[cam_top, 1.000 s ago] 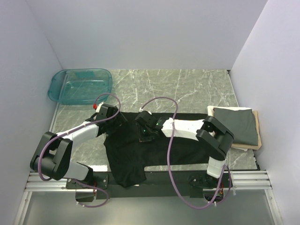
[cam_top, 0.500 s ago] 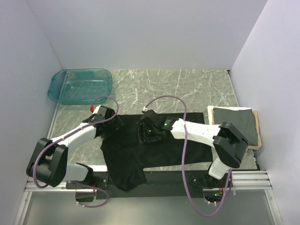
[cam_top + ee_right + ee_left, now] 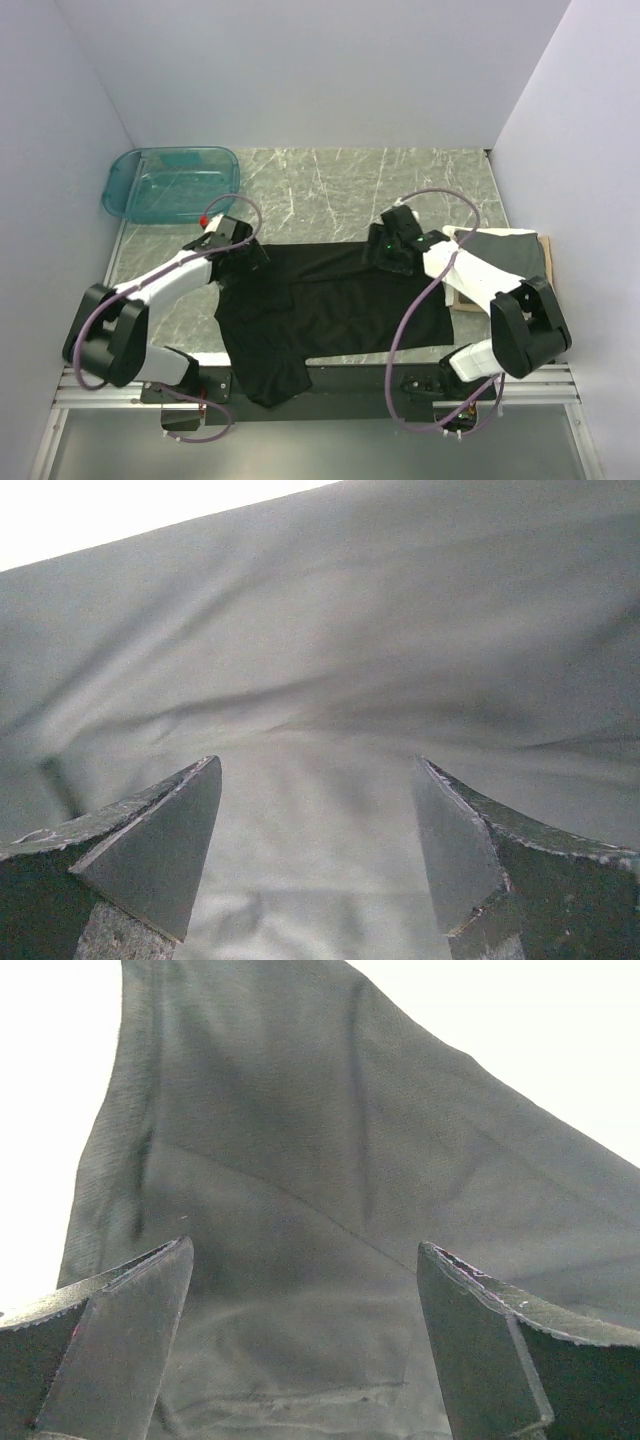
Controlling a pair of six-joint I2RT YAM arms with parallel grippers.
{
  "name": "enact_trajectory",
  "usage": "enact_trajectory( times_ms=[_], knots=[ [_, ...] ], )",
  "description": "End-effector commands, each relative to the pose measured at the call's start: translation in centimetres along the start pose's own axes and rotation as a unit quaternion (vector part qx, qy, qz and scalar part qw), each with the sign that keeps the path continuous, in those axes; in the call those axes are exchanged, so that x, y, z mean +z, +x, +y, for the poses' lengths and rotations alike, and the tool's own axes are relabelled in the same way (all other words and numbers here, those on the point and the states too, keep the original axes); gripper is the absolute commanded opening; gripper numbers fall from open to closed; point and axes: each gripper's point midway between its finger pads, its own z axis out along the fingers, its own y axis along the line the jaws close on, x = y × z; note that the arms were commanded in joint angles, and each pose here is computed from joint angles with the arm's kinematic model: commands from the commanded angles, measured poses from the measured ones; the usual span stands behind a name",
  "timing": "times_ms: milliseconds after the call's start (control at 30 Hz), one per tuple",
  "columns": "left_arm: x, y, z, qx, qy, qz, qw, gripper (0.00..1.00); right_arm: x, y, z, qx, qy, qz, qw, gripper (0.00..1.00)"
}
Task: Fold and stack the t-shirts
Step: Fold the tshirt
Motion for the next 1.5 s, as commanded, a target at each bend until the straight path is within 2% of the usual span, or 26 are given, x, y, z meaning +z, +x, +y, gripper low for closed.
enact_trajectory(
  times_ms=[0,167,600,833,1133,1333,1467],
  knots=[
    [0.8,-0.6,-1.5,0.025,-0.002,-0.006,1.0,0.99,1.1,-1.1,-3.2,0.001,0.034,-0.002,0.999,0.83],
    [2.5,-0.4,-2.2,0.037,-0.007,0.007,0.999,0.99,3.4,-2.3,-6.5,0.023,0.074,0.02,0.997,0.82],
    [7.2,-1.4,-3.3,0.065,-0.055,0.018,0.996,0.99,6.6,-5.3,-8.7,0.057,0.086,0.042,0.994,0.8],
    [9.7,-3.1,-4.8,0.071,-0.06,0.023,0.995,0.99,8.4,-8.4,-9.7,0.063,0.097,0.043,0.992,0.79],
    [13.2,-7.5,-7.3,0.075,-0.066,0.007,0.995,0.99,10.0,-13.0,-10.0,0.071,0.088,0.038,0.993,0.79],
    [15.4,-9.6,-9.9,0.078,-0.046,0.007,0.996,0.99,11.0,-16.4,-10.3,0.072,0.089,0.026,0.993,0.79],
    [15.0,-11.0,-12.1,0.078,-0.022,0.001,0.997,0.99,10.8,-18.4,-9.9,0.071,0.088,0.01,0.994,0.79]
  ],
)
